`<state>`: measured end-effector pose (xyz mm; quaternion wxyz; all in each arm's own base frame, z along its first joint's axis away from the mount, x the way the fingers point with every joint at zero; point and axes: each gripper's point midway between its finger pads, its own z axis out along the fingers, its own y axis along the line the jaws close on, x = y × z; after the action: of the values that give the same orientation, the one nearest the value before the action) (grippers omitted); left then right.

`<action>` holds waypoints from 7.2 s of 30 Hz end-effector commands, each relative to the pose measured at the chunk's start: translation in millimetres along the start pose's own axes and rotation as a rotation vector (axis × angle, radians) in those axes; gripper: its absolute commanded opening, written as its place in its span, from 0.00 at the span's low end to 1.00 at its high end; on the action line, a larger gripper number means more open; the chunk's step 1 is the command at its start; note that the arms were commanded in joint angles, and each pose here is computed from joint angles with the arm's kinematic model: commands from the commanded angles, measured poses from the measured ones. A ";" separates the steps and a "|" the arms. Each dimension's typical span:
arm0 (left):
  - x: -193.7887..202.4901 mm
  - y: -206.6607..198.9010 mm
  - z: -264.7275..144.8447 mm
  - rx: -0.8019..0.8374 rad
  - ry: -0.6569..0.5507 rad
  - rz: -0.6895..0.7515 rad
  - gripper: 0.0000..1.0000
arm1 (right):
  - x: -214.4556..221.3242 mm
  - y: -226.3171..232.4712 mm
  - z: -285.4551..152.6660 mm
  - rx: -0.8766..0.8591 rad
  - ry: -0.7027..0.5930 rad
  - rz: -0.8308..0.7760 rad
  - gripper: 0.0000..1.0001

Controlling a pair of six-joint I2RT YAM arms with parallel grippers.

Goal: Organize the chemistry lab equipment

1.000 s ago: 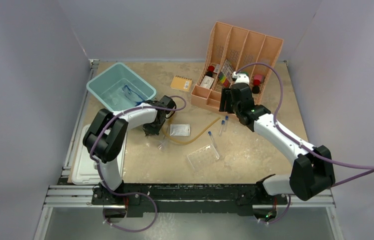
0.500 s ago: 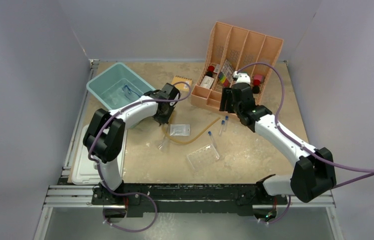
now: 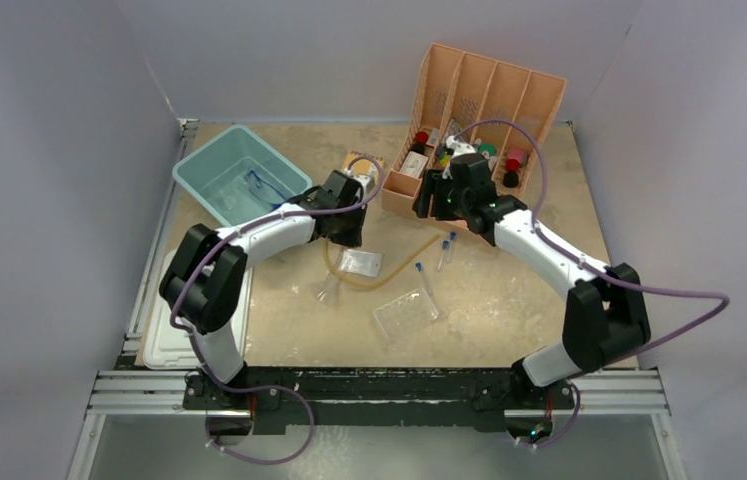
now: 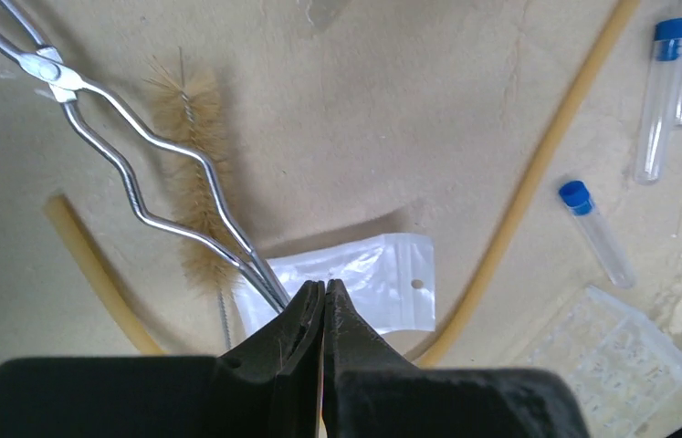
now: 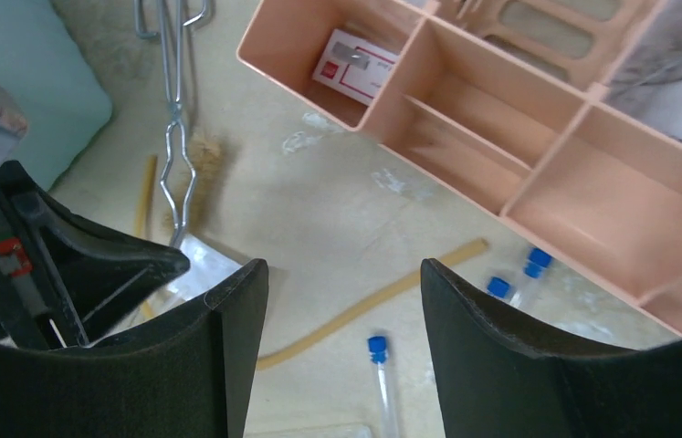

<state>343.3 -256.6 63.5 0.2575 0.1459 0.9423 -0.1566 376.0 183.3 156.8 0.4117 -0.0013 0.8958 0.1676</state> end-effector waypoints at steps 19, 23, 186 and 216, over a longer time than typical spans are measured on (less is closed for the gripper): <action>-92.2 68.5 -24.9 -0.513 -0.337 -0.369 0.63 | 2.3 35.5 45.2 -0.041 0.049 0.153 0.59; -95.2 74.3 -5.5 -0.548 -0.335 -0.393 0.62 | 10.0 12.9 32.6 0.076 0.039 0.203 0.57; 35.4 -34.0 -21.5 0.020 0.127 0.388 0.36 | 24.1 -72.1 5.9 0.333 0.021 0.348 0.55; 9.8 38.0 15.3 -0.265 0.100 0.184 0.27 | 15.6 -89.6 -3.0 0.364 0.006 0.220 0.55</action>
<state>340.5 -207.8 22.5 0.2113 0.2004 0.9563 0.0270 369.7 107.3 102.6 0.3559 0.1774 0.9156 0.0598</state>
